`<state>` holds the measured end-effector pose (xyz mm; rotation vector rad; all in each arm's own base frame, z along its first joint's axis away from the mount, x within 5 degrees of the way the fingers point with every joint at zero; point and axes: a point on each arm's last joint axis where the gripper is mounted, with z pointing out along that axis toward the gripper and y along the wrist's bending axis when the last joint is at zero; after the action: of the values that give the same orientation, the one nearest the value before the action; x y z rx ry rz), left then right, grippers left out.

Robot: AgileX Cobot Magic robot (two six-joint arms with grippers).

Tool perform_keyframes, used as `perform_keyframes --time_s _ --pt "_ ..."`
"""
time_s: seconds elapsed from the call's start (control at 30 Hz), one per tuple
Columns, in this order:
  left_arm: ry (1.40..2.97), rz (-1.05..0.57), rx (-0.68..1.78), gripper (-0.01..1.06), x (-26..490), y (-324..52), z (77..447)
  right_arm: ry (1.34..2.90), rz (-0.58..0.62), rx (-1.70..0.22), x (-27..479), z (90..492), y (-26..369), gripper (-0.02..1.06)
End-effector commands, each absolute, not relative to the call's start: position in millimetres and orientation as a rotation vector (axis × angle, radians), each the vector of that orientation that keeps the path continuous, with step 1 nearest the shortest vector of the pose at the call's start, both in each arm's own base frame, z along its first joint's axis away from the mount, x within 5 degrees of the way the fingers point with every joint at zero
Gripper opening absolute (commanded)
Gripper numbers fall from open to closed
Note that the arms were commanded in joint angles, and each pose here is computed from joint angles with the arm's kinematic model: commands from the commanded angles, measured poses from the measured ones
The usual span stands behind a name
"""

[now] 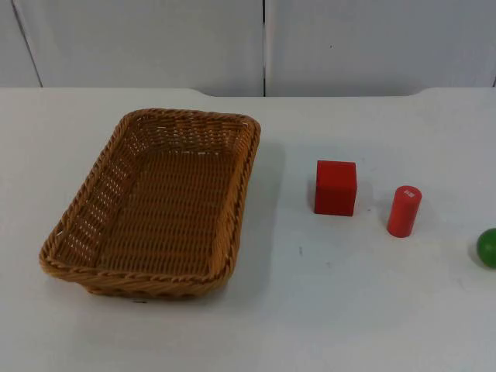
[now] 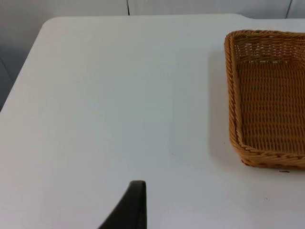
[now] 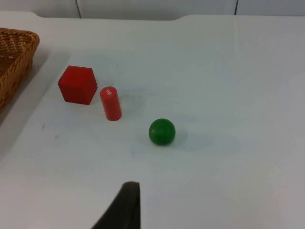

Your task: Pick up the basket with the left hand and place the object to the left of the red cylinder into the basket with the right hand.

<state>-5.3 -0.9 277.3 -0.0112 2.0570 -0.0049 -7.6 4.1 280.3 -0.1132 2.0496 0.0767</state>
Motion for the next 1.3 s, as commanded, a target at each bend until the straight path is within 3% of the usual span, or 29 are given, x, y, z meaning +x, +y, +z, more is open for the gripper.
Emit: perform_keyframes --time_s 0.0,0.6,1.27 --pt "2.029 -0.021 -0.011 1.05 -9.1 -2.1 284.4 2.044 0.070 -0.105 -7.8 280.2 3.9 1.05" --pt "1.943 -0.058 -0.005 1.05 -20.2 -4.8 307.5 2.044 0.070 -0.105 -7.8 280.2 3.9 1.05" --pt "2.040 -0.114 -0.011 1.05 7.3 -7.9 311.9 2.044 0.072 -0.102 -7.8 280.2 3.9 1.05"
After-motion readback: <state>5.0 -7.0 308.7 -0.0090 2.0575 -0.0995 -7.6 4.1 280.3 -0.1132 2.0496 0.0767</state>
